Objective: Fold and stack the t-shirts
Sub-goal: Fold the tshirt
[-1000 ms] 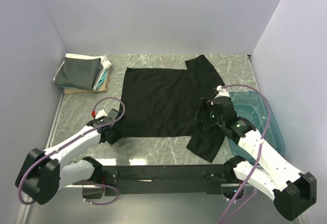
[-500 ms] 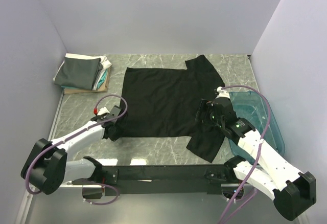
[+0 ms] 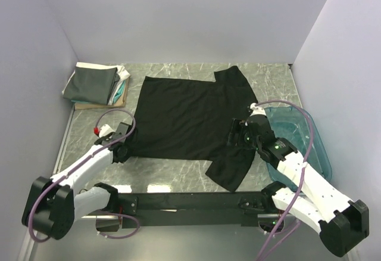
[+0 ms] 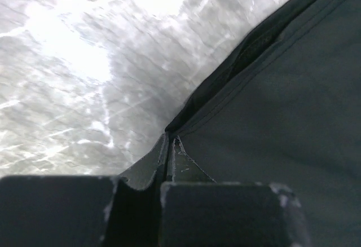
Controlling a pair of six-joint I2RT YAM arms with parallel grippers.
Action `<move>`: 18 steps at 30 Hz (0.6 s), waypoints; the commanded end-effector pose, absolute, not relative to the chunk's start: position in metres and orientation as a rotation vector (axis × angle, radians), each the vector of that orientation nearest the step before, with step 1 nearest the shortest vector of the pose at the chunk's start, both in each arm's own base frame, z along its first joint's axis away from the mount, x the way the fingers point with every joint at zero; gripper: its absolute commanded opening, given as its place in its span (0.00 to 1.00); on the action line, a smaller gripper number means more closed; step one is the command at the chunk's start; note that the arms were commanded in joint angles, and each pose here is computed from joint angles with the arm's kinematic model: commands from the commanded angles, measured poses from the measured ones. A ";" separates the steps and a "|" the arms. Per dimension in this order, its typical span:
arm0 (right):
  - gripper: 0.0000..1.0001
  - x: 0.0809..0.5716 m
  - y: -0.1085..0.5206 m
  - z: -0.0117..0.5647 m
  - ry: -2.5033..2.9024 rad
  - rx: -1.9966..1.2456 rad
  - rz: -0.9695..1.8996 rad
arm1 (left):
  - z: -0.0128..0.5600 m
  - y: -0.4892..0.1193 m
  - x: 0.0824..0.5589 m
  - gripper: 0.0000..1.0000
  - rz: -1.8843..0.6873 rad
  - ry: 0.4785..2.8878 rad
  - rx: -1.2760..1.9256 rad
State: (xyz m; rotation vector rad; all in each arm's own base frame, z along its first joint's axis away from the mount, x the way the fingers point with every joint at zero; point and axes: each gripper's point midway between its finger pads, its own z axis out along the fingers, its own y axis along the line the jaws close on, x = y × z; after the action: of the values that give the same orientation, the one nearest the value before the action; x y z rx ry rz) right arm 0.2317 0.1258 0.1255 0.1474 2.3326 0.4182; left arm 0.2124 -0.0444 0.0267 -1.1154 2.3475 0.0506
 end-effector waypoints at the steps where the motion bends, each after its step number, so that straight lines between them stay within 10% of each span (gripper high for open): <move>1: 0.89 0.220 0.143 0.128 2.343 0.021 0.453 | 0.029 -0.028 0.206 0.01 0.096 2.285 -1.169; 18: 0.79 0.072 0.188 0.051 2.763 -0.415 0.351 | 0.035 -0.022 0.204 0.01 0.092 2.223 -1.231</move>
State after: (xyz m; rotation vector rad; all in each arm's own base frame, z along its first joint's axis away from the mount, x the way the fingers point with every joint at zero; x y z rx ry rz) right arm 0.0933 0.1884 0.0607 -0.3846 2.6968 0.3904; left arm 0.2075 -0.0298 0.0352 -1.2111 2.2515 0.0630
